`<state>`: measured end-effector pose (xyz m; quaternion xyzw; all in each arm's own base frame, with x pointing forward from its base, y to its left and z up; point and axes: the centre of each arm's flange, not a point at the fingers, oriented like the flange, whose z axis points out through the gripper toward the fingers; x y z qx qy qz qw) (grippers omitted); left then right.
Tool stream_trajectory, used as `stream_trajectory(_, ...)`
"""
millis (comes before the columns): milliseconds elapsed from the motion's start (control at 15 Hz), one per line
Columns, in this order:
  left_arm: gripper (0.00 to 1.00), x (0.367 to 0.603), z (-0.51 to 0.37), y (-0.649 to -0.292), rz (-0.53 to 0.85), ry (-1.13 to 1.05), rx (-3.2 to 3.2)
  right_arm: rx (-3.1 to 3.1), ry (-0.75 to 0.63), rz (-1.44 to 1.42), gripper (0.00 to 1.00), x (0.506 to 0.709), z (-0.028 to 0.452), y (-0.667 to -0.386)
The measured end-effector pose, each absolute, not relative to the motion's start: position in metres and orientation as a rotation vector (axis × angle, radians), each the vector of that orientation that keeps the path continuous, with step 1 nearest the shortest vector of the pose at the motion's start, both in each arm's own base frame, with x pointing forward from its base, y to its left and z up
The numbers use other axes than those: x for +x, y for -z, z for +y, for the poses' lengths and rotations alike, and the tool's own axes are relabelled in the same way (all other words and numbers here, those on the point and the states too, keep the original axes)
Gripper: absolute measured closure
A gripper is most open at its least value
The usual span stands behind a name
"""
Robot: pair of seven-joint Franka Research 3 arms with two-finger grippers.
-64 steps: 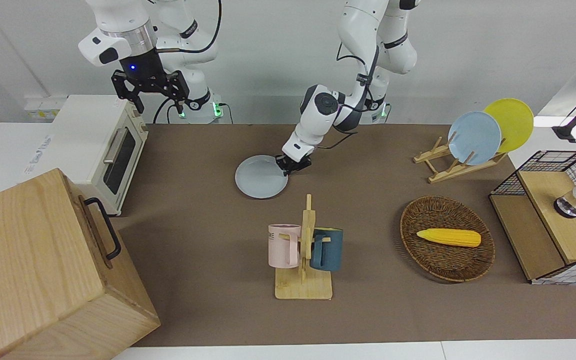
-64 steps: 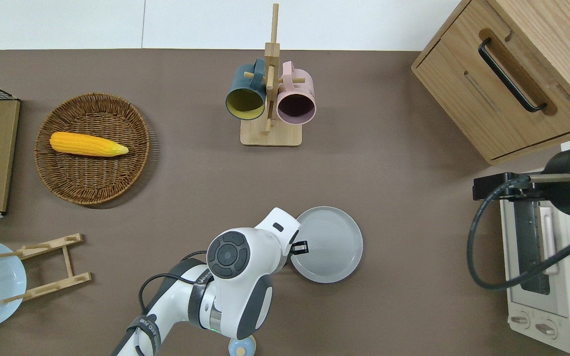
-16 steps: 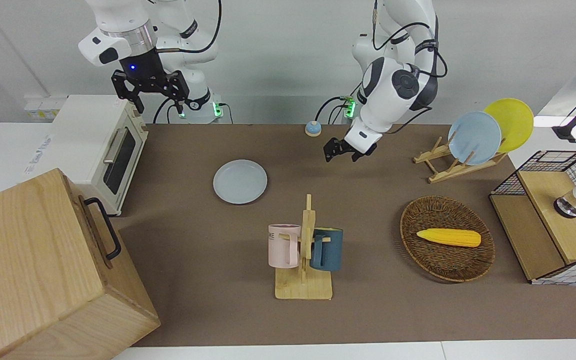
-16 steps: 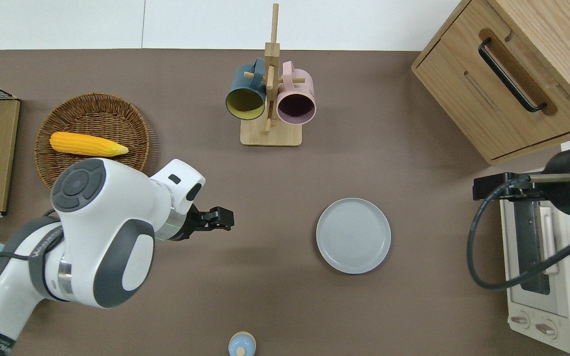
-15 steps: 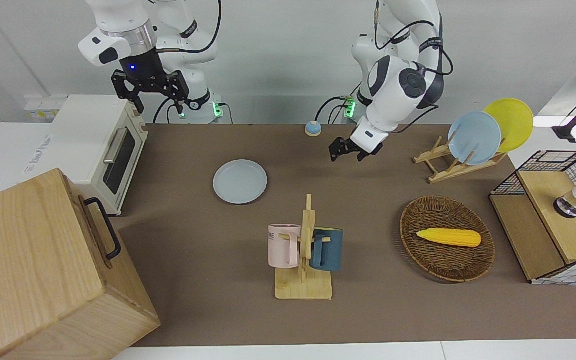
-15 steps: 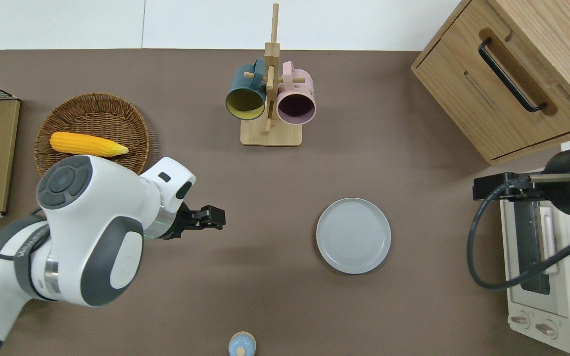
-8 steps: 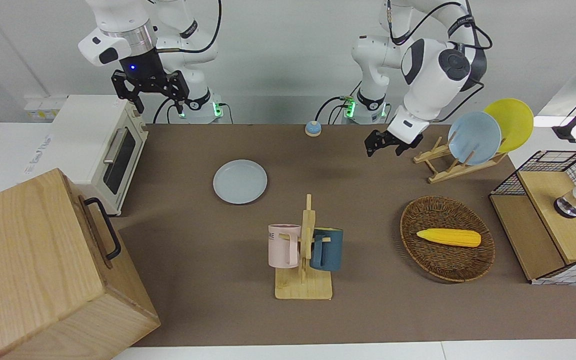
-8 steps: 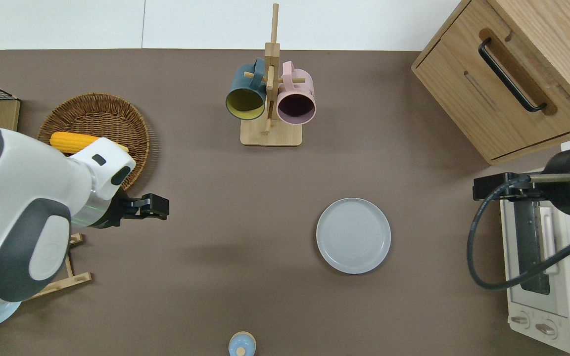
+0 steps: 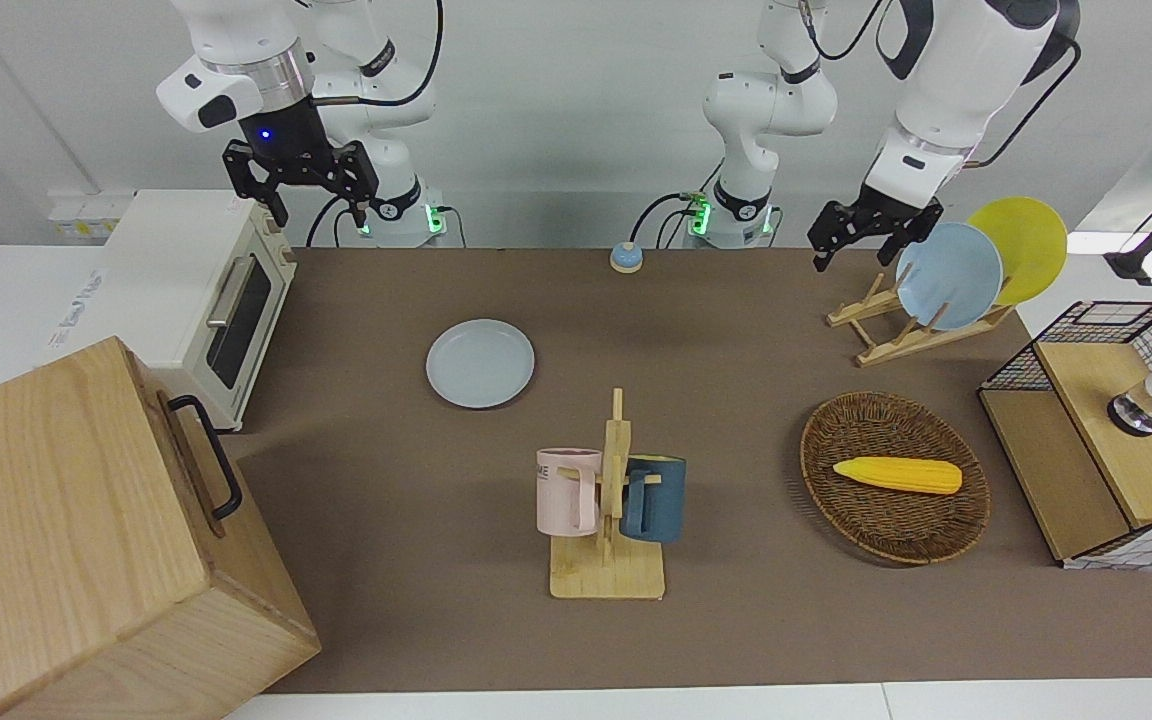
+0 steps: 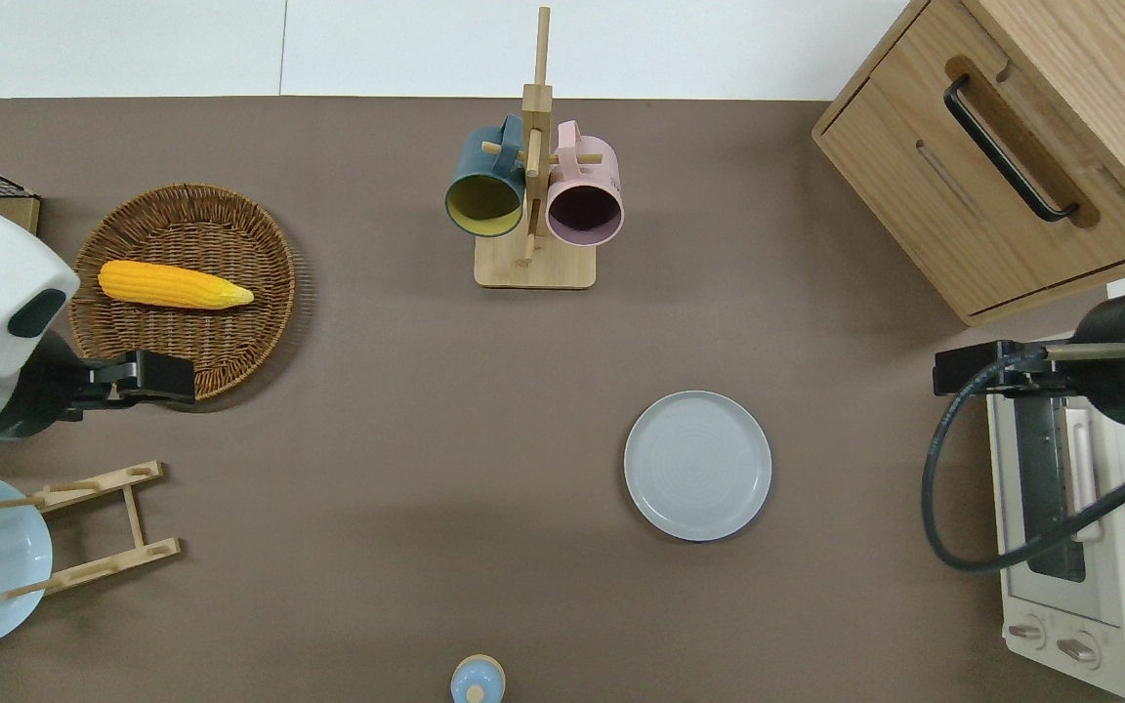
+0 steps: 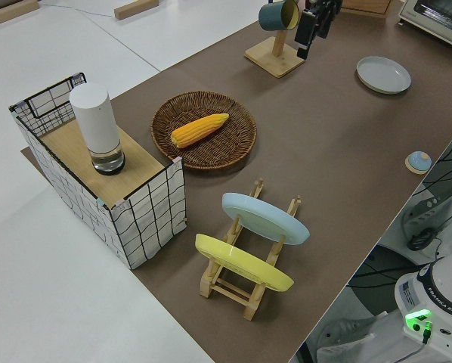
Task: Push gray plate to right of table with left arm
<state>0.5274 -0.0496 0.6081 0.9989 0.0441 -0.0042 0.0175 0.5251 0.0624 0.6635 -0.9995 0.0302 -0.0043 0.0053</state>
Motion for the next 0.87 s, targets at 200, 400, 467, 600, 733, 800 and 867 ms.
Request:
stream_trajectory(200, 0.00, 0.528, -0.037, -0.619, 0.118, -0.005, 3.105, -3.129, 0.014, 0.095, 0.00, 0.525, 0.062, -0.663)
stream_trajectory(400, 0.00, 0.528, -0.035, -0.622, 0.112, -0.008, 3.106, -3.129, 0.014, 0.095, 0.00, 0.525, 0.062, -0.663)
stream_trajectory(467, 0.00, 0.527, -0.035, -0.626, 0.112, -0.014, 3.105, -3.129, 0.014, 0.095, 0.00, 0.525, 0.062, -0.663)
stream_trajectory(600, 0.00, 0.527, -0.035, -0.632, 0.112, -0.027, 3.104, -3.129, 0.014, 0.095, 0.00, 0.525, 0.062, -0.663)
stream_trajectory(733, 0.00, 0.527, -0.034, -0.635, 0.114, -0.033, 3.104, -3.129, 0.014, 0.095, 0.00, 0.525, 0.062, -0.663)
stream_trajectory(800, 0.00, 0.527, -0.033, -0.635, 0.117, -0.033, 3.104, -3.129, 0.014, 0.095, 0.00, 0.525, 0.062, -0.663)
stream_trajectory(867, 0.00, 0.527, -0.032, -0.635, 0.120, -0.032, 3.103, -3.129, 0.014, 0.095, 0.00, 0.525, 0.062, -0.663)
